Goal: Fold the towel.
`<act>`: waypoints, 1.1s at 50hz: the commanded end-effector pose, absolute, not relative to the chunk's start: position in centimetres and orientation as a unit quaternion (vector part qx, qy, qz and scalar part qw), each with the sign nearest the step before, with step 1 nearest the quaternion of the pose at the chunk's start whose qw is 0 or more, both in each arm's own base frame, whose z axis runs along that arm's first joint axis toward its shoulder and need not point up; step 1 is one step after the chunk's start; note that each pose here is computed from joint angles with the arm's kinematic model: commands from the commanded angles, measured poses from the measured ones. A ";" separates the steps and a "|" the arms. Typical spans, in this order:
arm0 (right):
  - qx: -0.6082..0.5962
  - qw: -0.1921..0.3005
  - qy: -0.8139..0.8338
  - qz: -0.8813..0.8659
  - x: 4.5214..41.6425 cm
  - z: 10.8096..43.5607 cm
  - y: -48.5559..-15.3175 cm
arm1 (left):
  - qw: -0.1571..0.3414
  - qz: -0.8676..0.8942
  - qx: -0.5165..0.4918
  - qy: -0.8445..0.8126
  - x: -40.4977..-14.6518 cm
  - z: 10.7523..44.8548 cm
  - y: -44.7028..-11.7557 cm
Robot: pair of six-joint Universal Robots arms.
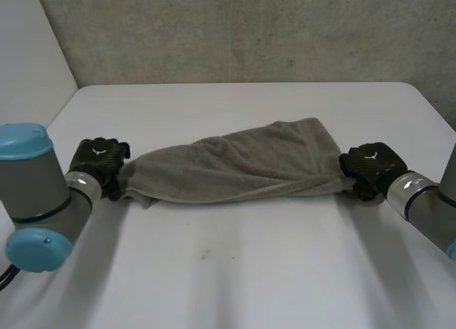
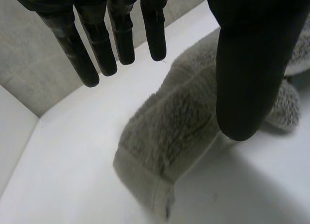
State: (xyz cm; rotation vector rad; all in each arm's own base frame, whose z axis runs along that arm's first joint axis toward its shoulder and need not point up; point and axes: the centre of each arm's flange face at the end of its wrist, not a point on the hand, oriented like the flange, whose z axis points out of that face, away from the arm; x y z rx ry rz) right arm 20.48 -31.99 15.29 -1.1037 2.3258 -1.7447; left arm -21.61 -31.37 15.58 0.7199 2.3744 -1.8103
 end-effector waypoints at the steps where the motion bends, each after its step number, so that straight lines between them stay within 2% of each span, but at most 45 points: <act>1: -0.347 0.022 0.753 -0.559 20.4 15.0 -32.0 | 0.019 -0.575 0.233 0.784 -20.1 15.2 -32.2; 10: -0.350 0.025 0.754 -0.555 20.6 14.7 -31.8 | 0.028 -0.579 0.219 0.785 -19.0 14.4 -33.4; 27: -0.353 0.027 0.756 -0.551 20.7 14.3 -31.7 | 0.031 -0.589 0.216 0.778 -18.8 12.9 -34.5; 34: -0.357 0.024 0.755 -0.549 20.7 14.1 -31.6 | 0.007 -0.591 0.232 0.772 -19.3 12.3 -34.5; 38: -0.358 0.019 0.749 -0.557 20.8 14.8 -31.9 | 0.004 -0.594 0.235 0.769 -19.5 12.7 -34.2; 40: -0.356 0.016 0.747 -0.561 20.7 15.3 -32.0 | 0.005 -0.612 0.233 0.756 -19.7 14.9 -33.8; 43: -0.350 0.005 0.732 -0.584 20.6 17.7 -32.2 | 0.006 -0.629 0.232 0.742 -19.9 16.7 -33.3; 44: -0.348 0.001 0.725 -0.594 20.5 19.1 -32.1 | 0.007 -0.646 0.229 0.728 -19.9 18.4 -32.8; 45: -0.348 0.001 0.725 -0.594 20.5 19.1 -32.1 | 0.007 -0.666 0.223 0.712 -20.0 20.3 -32.4; 46: -0.347 -0.003 0.718 -0.603 20.3 20.8 -31.8 | 0.007 -0.666 0.223 0.712 -20.0 20.4 -32.4; 47: -0.345 -0.008 0.709 -0.615 20.2 22.9 -31.4 | 0.008 -0.686 0.214 0.695 -19.9 22.4 -31.9; 48: -0.345 -0.008 0.709 -0.615 20.2 22.9 -31.4 | 0.006 -0.705 0.201 0.680 -19.9 24.5 -31.2; 49: -0.343 -0.012 0.699 -0.627 20.1 25.3 -30.9 | 0.006 -0.705 0.201 0.680 -19.9 24.5 -31.2; 50: -0.343 -0.012 0.699 -0.627 20.1 25.4 -30.9 | 0.001 -0.720 0.189 0.668 -19.9 26.5 -30.5; 51: -0.342 -0.014 0.687 -0.641 20.0 27.9 -30.0 | 0.001 -0.720 0.189 0.668 -19.9 26.5 -30.5; 52: -0.340 -0.018 0.675 -0.654 19.7 30.3 -29.2 | -0.003 -0.731 0.181 0.658 -19.8 28.3 -29.7; 53: -0.340 -0.018 0.675 -0.654 19.7 30.4 -29.2 | -0.008 -0.745 0.175 0.644 -19.7 30.5 -28.9; 54: -0.334 -0.028 0.665 -0.667 19.2 32.7 -28.7 | -0.008 -0.745 0.175 0.644 -19.7 30.6 -28.9; 55: -0.326 -0.040 0.651 -0.685 18.7 35.0 -28.3 | -0.009 -0.755 0.171 0.633 -19.5 32.6 -28.1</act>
